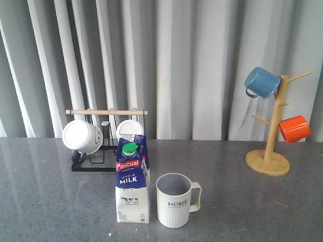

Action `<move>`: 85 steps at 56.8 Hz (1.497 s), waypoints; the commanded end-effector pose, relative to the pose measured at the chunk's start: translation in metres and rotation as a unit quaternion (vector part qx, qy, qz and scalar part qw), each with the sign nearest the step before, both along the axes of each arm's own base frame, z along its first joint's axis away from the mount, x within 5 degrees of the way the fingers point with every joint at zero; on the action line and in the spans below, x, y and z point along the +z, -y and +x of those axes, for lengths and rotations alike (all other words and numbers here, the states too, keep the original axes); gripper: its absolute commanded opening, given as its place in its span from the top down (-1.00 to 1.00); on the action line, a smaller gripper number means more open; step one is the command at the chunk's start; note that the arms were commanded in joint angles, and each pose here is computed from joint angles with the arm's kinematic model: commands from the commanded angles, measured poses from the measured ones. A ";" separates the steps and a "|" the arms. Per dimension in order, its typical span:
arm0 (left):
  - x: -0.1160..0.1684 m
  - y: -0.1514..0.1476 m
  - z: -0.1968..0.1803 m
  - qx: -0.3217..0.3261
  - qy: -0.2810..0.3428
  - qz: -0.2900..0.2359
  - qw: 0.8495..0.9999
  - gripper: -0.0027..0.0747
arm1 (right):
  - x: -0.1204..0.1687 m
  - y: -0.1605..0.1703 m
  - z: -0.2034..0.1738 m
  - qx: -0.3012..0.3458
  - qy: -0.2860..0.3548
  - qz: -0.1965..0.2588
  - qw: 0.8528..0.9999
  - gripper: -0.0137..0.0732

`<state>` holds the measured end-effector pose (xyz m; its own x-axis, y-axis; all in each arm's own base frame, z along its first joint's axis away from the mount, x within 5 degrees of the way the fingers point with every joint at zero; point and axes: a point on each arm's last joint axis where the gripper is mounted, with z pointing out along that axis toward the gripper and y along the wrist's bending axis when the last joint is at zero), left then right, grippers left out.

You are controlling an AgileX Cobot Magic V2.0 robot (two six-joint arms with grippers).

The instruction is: Place milk next to cup

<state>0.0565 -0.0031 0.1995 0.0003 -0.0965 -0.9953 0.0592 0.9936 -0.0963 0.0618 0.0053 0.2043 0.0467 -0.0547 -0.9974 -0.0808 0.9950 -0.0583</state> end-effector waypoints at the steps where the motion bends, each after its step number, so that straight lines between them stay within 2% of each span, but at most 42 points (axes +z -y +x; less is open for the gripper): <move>1: 0.014 0.001 -0.003 -0.007 0.051 -0.009 0.999 0.95 | 0.004 0.000 -0.005 0.001 0.050 0.013 0.999 0.70; 85: 0.014 0.001 -0.003 -0.007 0.051 -0.009 0.999 0.95 | 0.004 0.000 -0.007 0.000 0.055 0.012 0.998 0.70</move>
<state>0.0565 -0.0031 0.1994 -0.0009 -0.0956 -0.9954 0.0590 0.9937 -0.0954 0.0562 0.0046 0.2055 0.0864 -0.0326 -0.9957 -0.0778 0.9962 -0.0394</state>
